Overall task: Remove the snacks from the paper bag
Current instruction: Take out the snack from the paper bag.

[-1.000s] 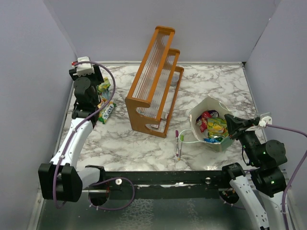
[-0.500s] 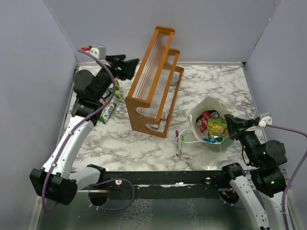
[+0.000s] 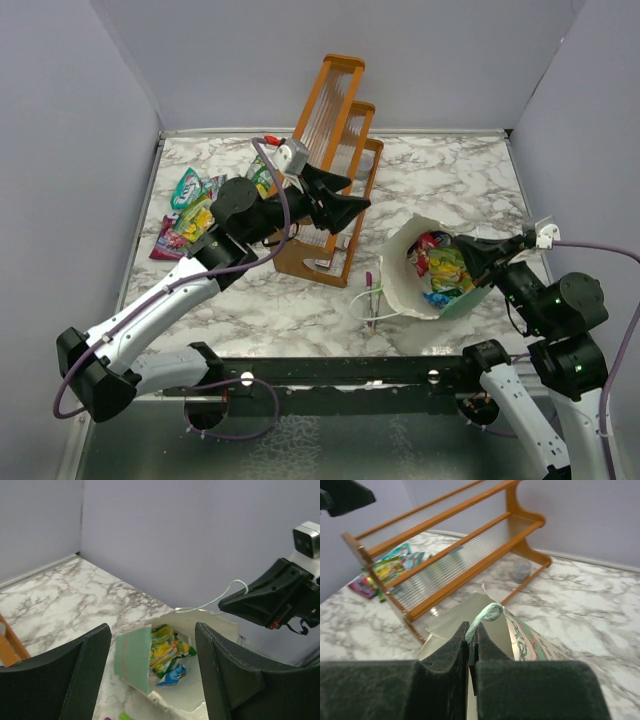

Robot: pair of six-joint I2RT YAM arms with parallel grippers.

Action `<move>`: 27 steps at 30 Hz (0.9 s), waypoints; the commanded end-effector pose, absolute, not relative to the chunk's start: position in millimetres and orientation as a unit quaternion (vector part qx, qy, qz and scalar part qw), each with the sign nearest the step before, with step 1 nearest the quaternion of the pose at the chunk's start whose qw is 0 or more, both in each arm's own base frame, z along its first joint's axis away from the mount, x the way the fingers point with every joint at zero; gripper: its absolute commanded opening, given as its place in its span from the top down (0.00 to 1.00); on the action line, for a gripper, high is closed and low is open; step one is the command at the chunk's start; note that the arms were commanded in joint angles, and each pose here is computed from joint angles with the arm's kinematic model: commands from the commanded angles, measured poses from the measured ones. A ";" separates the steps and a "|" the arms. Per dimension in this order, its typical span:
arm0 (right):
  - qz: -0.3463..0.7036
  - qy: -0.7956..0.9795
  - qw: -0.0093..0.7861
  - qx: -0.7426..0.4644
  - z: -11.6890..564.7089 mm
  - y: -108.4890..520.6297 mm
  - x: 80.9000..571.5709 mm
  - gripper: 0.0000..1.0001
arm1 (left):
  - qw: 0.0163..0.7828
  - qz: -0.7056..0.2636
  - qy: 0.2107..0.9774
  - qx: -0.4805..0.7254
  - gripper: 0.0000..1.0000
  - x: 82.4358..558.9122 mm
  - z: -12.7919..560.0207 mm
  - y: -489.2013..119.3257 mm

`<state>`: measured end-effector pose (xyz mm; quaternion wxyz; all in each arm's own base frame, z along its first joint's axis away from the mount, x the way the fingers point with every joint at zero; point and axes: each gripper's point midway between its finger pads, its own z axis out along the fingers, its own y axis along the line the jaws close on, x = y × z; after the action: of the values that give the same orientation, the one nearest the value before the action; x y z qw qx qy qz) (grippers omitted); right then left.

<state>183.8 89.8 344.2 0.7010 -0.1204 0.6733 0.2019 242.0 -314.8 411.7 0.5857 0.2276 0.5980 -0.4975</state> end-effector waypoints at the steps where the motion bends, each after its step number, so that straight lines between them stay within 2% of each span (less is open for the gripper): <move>1: 0.334 0.673 0.628 -0.202 340.6 137.5 147.3 0.98 | 0.578 -0.519 0.570 0.268 0.30 206.9 422.4 -326.9; 4: 0.393 0.667 0.579 -0.257 324.4 158.3 125.4 0.98 | 0.558 -0.529 0.570 0.289 0.31 188.3 405.7 -341.9; 8: 0.416 0.682 0.539 -0.267 307.9 163.9 114.9 0.98 | 0.541 -0.522 0.574 0.325 0.34 160.0 377.0 -356.5; 15: 0.376 0.733 0.522 -0.222 294.0 147.3 114.7 0.98 | 0.541 -0.504 0.582 0.339 0.36 116.0 326.2 -355.9; 19: 0.366 0.781 0.479 -0.162 273.3 137.0 108.6 0.98 | 0.533 -0.495 0.590 0.350 0.38 96.6 304.2 -368.1; 27: 0.494 0.738 0.427 -0.169 266.8 165.5 74.7 0.98 | 0.544 -0.468 0.599 0.355 0.44 92.8 287.1 -385.9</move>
<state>96.0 149.6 264.9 0.4732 -0.1654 0.7562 0.4205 77.5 -384.9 270.7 0.5000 0.3901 0.6077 -0.4781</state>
